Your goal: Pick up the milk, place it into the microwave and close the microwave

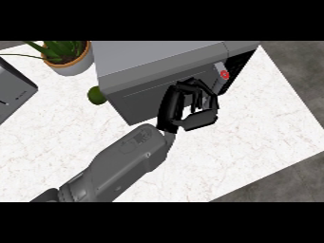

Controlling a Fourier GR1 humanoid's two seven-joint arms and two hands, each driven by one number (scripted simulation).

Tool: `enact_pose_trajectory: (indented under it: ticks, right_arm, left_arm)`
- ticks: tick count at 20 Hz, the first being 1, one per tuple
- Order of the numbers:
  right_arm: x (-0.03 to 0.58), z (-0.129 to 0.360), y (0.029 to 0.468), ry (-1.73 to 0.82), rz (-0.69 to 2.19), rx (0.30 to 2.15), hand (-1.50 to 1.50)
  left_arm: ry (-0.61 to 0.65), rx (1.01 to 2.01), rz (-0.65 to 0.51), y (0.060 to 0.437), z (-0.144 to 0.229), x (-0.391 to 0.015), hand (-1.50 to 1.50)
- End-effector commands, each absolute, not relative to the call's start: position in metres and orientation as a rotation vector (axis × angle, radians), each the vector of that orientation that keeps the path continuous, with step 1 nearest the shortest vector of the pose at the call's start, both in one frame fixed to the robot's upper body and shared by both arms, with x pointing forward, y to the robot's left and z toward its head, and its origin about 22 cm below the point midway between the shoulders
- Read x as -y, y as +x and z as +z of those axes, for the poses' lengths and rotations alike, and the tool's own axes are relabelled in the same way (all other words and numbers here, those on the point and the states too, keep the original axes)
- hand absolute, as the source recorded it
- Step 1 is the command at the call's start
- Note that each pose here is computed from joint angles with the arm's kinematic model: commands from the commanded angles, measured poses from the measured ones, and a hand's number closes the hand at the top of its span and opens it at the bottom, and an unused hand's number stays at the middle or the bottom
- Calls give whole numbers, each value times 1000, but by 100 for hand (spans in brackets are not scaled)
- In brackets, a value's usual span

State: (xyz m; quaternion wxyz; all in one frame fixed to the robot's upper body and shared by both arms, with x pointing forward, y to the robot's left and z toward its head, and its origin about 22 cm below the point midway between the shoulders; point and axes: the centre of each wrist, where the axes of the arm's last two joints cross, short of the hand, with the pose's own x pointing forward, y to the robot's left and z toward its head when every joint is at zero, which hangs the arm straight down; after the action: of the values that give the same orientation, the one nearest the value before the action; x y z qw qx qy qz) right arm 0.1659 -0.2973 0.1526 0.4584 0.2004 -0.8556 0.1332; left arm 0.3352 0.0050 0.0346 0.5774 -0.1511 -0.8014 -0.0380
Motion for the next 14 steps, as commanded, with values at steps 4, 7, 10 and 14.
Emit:
enact_pose_trajectory:
  ticks: [4,7,10,14]
  right_arm:
    - [300,159,168,502,326,2105,-150]
    - [300,161,168,509,327,2097,-150]
    - [304,165,170,507,336,2103,-150]
    - [300,170,170,577,384,2099,-150]
  left_arm:
    - [-323,1869,-81,355,44,-7,150]
    - [-326,1866,-76,356,45,-7,150]
    - [-312,1878,-78,355,42,-7,150]
    - [-332,1879,-68,356,44,-6,150]
